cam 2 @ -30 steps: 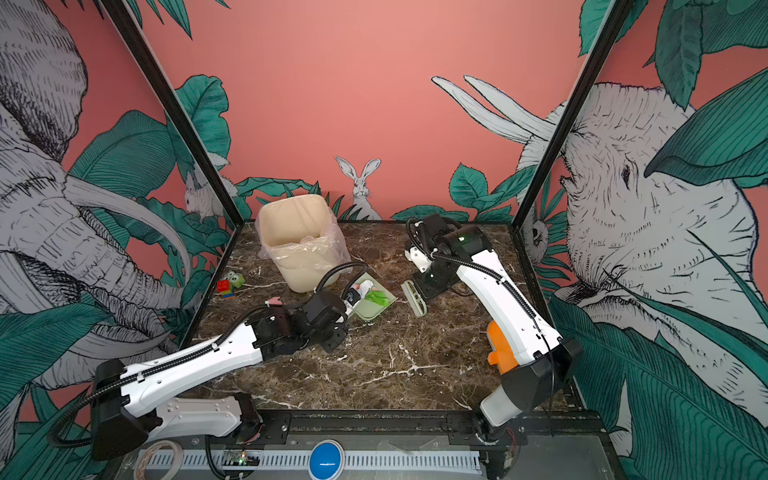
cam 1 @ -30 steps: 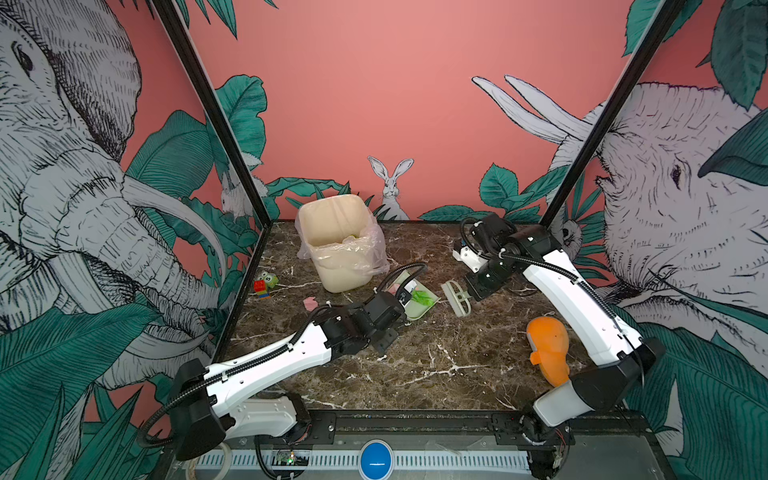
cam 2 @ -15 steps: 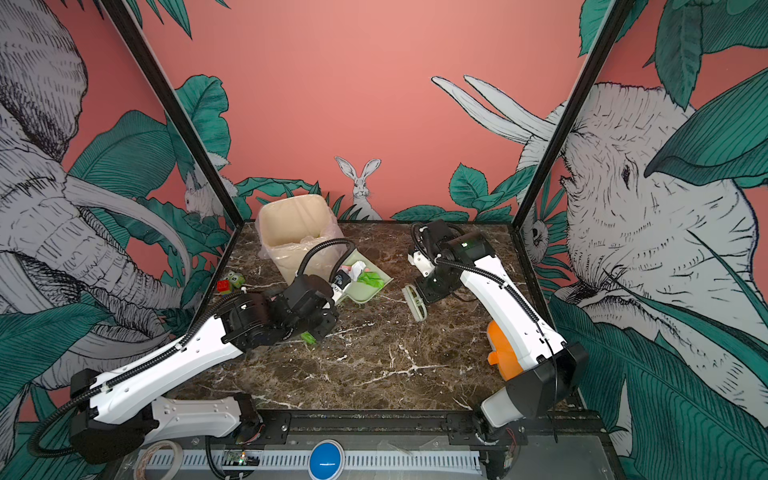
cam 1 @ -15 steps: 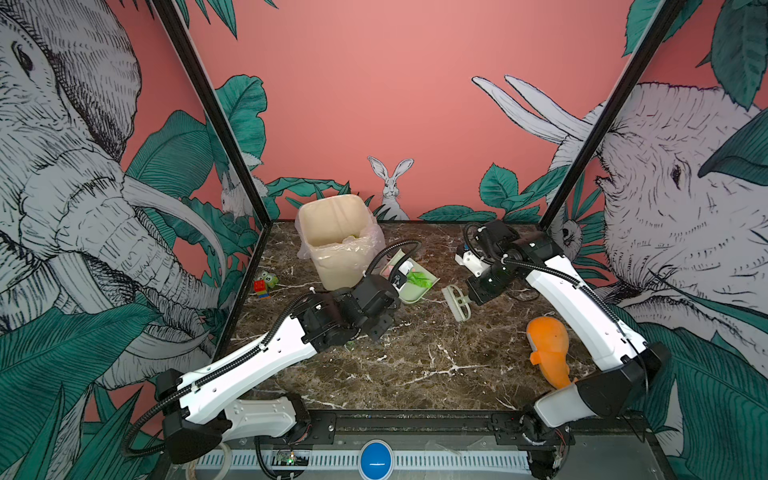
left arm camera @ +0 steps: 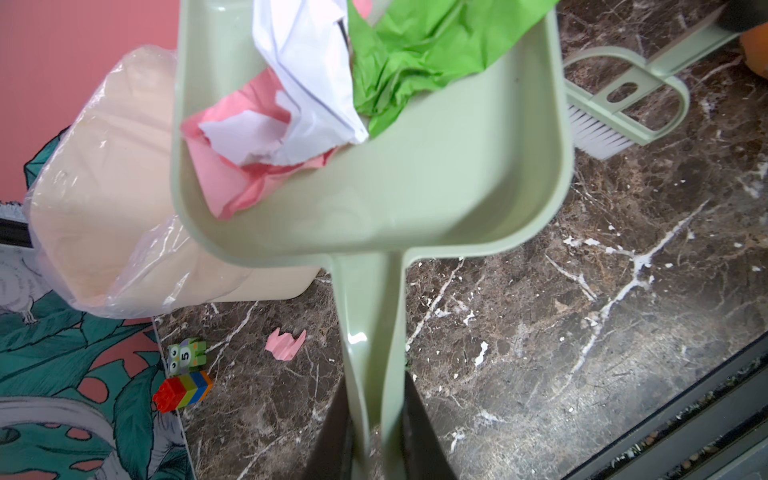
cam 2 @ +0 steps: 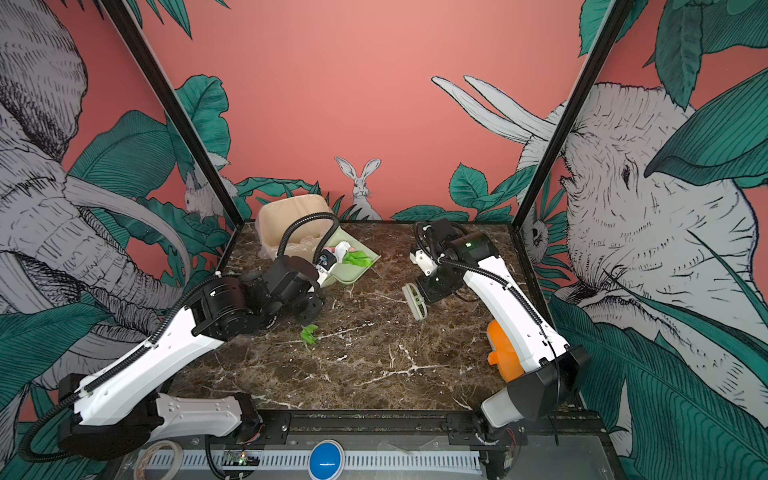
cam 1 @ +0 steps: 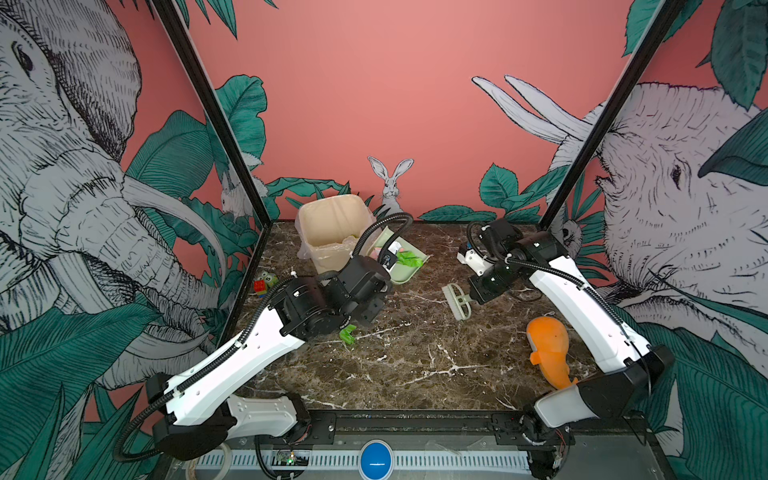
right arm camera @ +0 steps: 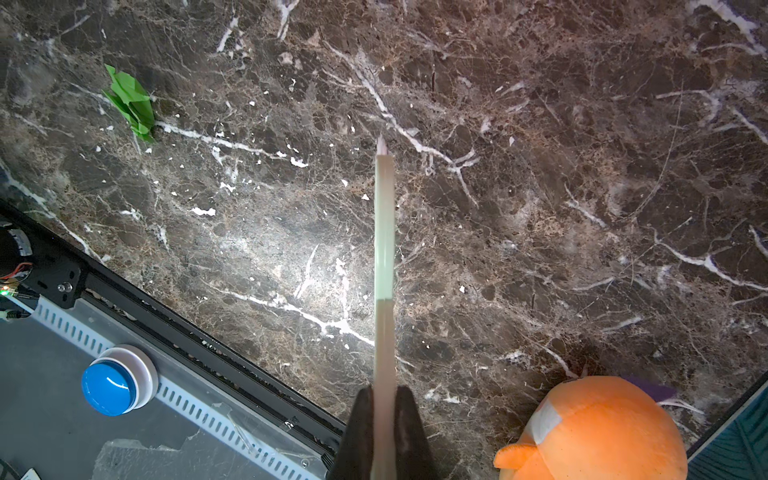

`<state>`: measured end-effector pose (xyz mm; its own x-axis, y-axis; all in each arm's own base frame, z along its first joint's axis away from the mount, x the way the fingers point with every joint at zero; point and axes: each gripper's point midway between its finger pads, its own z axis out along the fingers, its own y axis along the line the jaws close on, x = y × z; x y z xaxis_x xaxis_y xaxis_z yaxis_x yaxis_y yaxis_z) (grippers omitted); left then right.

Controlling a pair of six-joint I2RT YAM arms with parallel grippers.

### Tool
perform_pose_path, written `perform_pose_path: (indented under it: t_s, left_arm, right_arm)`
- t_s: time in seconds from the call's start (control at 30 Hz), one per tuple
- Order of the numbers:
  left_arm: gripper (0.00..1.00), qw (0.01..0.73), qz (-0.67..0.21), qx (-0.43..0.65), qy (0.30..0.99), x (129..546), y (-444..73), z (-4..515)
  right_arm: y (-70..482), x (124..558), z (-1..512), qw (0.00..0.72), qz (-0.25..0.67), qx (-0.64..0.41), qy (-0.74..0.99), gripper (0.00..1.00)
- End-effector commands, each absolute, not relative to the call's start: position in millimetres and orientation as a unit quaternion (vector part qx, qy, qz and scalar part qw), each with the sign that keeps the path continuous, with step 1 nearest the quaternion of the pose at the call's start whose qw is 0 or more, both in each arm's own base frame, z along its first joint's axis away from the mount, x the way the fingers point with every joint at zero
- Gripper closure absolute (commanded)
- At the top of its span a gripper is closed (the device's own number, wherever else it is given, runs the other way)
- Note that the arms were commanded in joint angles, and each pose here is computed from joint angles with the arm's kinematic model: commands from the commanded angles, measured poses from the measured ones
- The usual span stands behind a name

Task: Sweep away the paper scraps from the table
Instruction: 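Lift the loaded dustpan toward the bin with the left gripper while the right withdraws, then tip the dustpan over the cream bin with the left gripper to empty it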

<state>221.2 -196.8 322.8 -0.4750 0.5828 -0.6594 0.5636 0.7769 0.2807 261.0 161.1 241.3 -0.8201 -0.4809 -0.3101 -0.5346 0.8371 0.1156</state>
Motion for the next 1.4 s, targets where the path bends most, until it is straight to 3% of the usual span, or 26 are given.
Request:
perform_pose_path:
  t_s: [0.0, 0.73, 1.37]
  left_arm:
    - [0.87, 0.389, 0.018, 0.305, 0.869, 225.8, -174.5, 336.2]
    - [0.86, 0.408, 0.092, 0.150, 0.896, 292.0, -65.8, 359.9]
    - [0.87, 0.353, 0.252, 0.180, 0.883, 346.7, -24.5, 349.4]
  right_arm:
    - [161.0, 260.5, 252.4, 0.149, 0.107, -0.270, 0.945, 1.00]
    - [162.8, 257.8, 257.4, 0.144, 0.117, -0.274, 0.944, 1.00]
    - [157.7, 252.9, 251.7, 0.134, 0.112, -0.278, 0.945, 1.00]
